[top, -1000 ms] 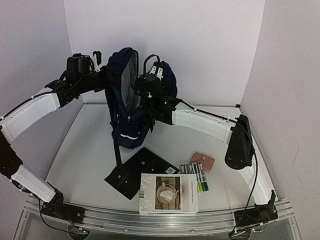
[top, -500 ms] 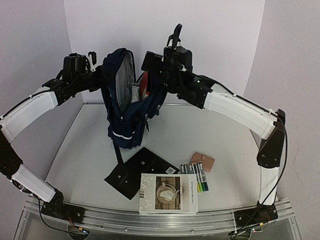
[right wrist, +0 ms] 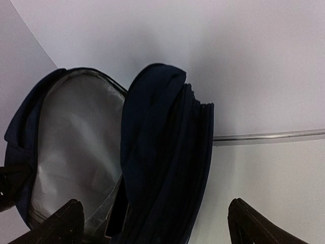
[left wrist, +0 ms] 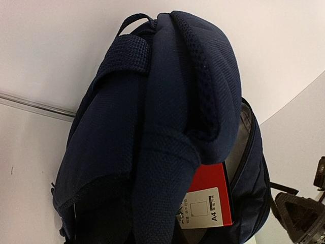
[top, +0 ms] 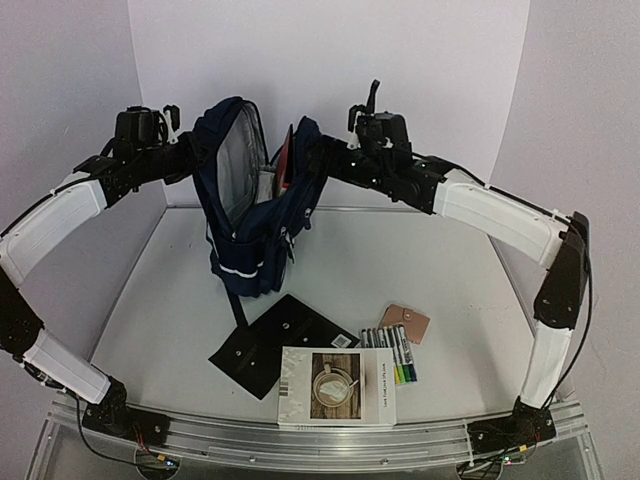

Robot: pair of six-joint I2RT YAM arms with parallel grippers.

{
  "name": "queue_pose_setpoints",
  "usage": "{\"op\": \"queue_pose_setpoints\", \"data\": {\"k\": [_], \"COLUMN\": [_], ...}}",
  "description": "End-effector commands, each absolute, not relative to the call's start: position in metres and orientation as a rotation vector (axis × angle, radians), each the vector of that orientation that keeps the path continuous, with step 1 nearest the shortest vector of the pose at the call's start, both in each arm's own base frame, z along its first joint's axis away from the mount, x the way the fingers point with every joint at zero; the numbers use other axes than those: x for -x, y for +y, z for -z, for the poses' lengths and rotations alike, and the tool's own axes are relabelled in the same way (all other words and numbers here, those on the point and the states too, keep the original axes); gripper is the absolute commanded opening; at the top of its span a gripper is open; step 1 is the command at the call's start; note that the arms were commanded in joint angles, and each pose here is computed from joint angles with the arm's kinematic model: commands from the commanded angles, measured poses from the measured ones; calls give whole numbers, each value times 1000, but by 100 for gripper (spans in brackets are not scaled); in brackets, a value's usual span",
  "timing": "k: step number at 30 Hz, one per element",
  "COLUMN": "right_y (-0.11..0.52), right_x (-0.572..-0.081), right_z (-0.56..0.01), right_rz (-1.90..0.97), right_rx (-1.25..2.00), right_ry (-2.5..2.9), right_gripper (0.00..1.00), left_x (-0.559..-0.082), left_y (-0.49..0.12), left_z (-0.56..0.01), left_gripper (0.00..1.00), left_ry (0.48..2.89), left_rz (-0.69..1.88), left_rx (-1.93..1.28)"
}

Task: Pack the student bag
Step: Place the book in the student bag.

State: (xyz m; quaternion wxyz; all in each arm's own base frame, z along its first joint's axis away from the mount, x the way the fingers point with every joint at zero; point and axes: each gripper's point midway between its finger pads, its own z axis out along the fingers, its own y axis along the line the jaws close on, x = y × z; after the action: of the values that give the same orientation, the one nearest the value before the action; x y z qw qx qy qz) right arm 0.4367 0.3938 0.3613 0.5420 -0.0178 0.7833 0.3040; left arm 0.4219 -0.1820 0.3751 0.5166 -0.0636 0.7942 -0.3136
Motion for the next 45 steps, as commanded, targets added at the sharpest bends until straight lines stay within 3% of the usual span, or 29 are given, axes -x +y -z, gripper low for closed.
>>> {"op": "queue_pose_setpoints", "data": {"k": [1, 3, 5, 8, 10, 16, 24, 27, 30, 34, 37, 39, 43, 45], "right_y": [430, 441, 449, 445, 438, 427, 436, 441, 448, 448, 447, 444, 433, 422], "right_x": [-426, -428, -434, -445, -449, -454, -459, -463, -454, -447, -440, -433, -421, -417], "right_z": [-347, -353, -367, -400, -435, -492, -433, -383, -360, -361, -377, -392, -418, -427], "right_rz": [-863, -887, -897, -818, -739, -598, -596, -612, -692, -746, -788, -816, -834, -819], "right_rx": [138, 177, 207, 231, 265, 400, 471, 469, 489, 477, 473, 467, 445, 419], "right_ry": [1907, 1887, 1843, 1740, 1636, 1441, 1523, 1636, 1686, 1697, 1674, 1651, 1617, 1608], "right_gripper": [86, 72, 41, 13, 2, 0, 0, 16, 23, 26, 42, 53, 81, 91], "left_x": [-417, -417, -419, -424, -426, -424, -433, -440, -442, -444, -442, -437, -423, -414], "left_y": [-162, -161, -160, -161, -163, -177, -194, -190, -182, -172, -170, -171, -182, -190], "left_z": [-387, -383, -380, -386, -399, -439, -391, -356, -331, -313, -314, -324, -347, -356], "left_gripper": [0, 0, 0, 0, 0, 0, 0, 0, 0, 0, 5, 16, 62, 79], "left_ry": [1879, 1889, 1893, 1867, 1824, 1668, 1750, 1849, 1921, 1981, 1999, 1978, 1916, 1895], "left_rz": [721, 725, 723, 696, 666, 619, 647, 619, 576, 524, 531, 563, 673, 732], "left_rx": [180, 179, 171, 101, 26, -205, -298, -257, -212, -150, -121, -112, -158, -201]}}
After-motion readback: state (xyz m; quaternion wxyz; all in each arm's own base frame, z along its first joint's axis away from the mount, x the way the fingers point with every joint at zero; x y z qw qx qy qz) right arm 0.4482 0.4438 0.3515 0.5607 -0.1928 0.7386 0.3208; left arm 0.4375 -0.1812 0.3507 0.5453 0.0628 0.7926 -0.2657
